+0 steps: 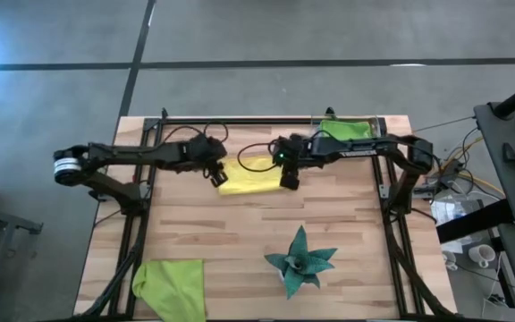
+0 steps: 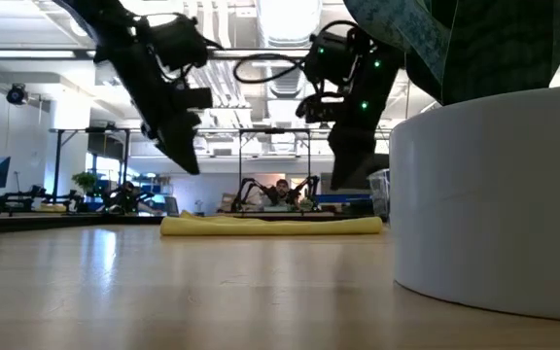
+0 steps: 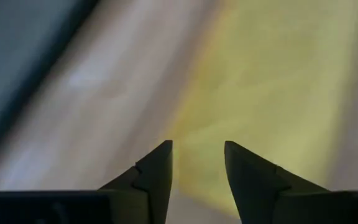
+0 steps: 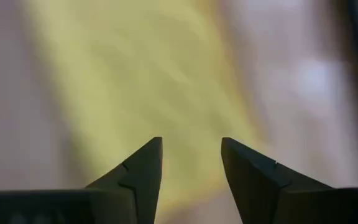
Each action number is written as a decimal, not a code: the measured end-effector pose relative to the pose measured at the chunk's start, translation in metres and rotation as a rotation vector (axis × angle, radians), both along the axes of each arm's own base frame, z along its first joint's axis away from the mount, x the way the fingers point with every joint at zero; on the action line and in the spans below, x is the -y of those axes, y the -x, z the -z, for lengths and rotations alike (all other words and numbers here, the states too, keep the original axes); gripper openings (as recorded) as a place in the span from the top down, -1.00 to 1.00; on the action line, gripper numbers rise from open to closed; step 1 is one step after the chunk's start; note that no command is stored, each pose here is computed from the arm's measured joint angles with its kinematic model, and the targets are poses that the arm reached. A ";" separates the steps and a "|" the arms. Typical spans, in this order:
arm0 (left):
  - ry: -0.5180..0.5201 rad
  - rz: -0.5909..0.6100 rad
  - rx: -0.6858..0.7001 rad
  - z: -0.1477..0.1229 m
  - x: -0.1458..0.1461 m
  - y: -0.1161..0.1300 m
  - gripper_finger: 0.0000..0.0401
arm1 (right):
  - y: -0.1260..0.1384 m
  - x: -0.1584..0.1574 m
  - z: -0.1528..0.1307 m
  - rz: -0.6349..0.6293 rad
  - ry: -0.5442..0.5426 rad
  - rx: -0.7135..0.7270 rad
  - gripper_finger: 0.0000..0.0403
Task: Fold microfiber towels
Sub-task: Fold the yellow microfiber cloth
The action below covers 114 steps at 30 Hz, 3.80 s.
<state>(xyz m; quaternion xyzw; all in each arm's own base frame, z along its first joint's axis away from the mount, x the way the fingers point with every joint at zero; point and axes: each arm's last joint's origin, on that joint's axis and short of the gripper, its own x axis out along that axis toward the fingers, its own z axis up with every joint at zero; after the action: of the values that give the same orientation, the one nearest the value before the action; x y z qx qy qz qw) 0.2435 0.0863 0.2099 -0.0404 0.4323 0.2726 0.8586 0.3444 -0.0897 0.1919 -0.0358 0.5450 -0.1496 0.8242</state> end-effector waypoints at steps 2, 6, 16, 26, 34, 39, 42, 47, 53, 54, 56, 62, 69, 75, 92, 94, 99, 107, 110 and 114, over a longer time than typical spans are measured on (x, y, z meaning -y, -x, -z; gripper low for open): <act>0.059 0.076 0.093 0.014 0.005 -0.002 0.34 | -0.004 -0.009 0.010 -0.040 -0.082 0.066 0.20; 0.097 0.109 0.121 0.053 0.013 0.000 0.34 | -0.004 -0.025 0.039 -0.061 -0.120 0.063 0.22; 0.270 0.546 0.113 0.062 0.056 -0.019 0.34 | 0.011 -0.013 0.035 -0.100 0.205 -0.260 0.19; -0.103 0.457 0.106 0.022 0.040 -0.023 0.34 | -0.013 -0.010 0.007 -0.142 -0.018 0.048 0.19; -0.063 0.473 -0.035 0.067 0.035 -0.024 0.34 | -0.017 -0.014 0.046 -0.154 -0.057 0.052 0.19; 0.115 0.574 -0.055 0.079 0.049 -0.030 0.34 | -0.015 0.005 0.063 -0.192 0.097 -0.070 0.19; 0.161 0.612 -0.021 0.071 0.059 -0.036 0.34 | -0.018 0.022 0.060 -0.202 0.252 -0.152 0.19; 0.014 0.527 0.038 0.035 0.055 -0.038 0.34 | -0.022 0.029 0.026 -0.165 0.282 -0.120 0.21; -0.156 0.273 0.189 0.010 0.011 -0.034 0.34 | -0.014 0.019 0.019 -0.060 -0.070 0.075 0.17; -0.157 0.230 0.206 0.010 0.001 -0.033 0.34 | -0.015 0.019 0.020 -0.029 -0.112 0.115 0.16; -0.155 0.193 0.224 0.016 -0.016 -0.033 0.34 | -0.014 0.015 0.027 0.036 -0.149 0.161 0.13; -0.116 0.156 0.200 0.032 -0.040 -0.030 0.34 | -0.018 -0.013 0.055 -0.016 -0.235 0.215 0.13; -0.089 0.181 0.190 0.032 -0.034 -0.030 0.34 | -0.013 -0.065 0.055 -0.207 -0.396 0.091 0.13; -0.042 0.143 0.247 0.025 -0.033 -0.032 0.34 | -0.010 -0.077 0.014 -0.175 -0.185 0.138 0.13; 0.102 0.271 0.105 0.028 -0.104 -0.086 0.34 | 0.009 0.074 0.006 -0.059 -0.126 -0.002 0.16; 0.140 0.309 0.066 0.029 -0.114 -0.092 0.34 | 0.002 0.084 0.012 -0.070 -0.126 -0.019 0.16; 0.145 0.428 0.027 0.040 -0.120 -0.103 0.34 | -0.007 0.101 0.032 -0.090 -0.145 -0.077 0.16; 0.169 0.396 0.027 0.044 -0.127 -0.106 0.15 | -0.009 0.104 0.041 -0.126 -0.188 -0.091 0.15; 0.168 0.396 0.030 0.047 -0.128 -0.108 0.04 | -0.007 0.104 0.042 -0.124 -0.193 -0.100 0.15; 0.195 0.395 0.005 0.061 -0.128 -0.110 -0.01 | -0.006 0.103 0.041 -0.123 -0.195 -0.107 0.15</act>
<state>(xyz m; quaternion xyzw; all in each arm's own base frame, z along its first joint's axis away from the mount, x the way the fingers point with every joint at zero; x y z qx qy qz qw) 0.3537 0.2138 0.1486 -0.0385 0.4541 0.0556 0.8884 0.3506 -0.1930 0.1509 0.0033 0.5971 -0.0430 0.8010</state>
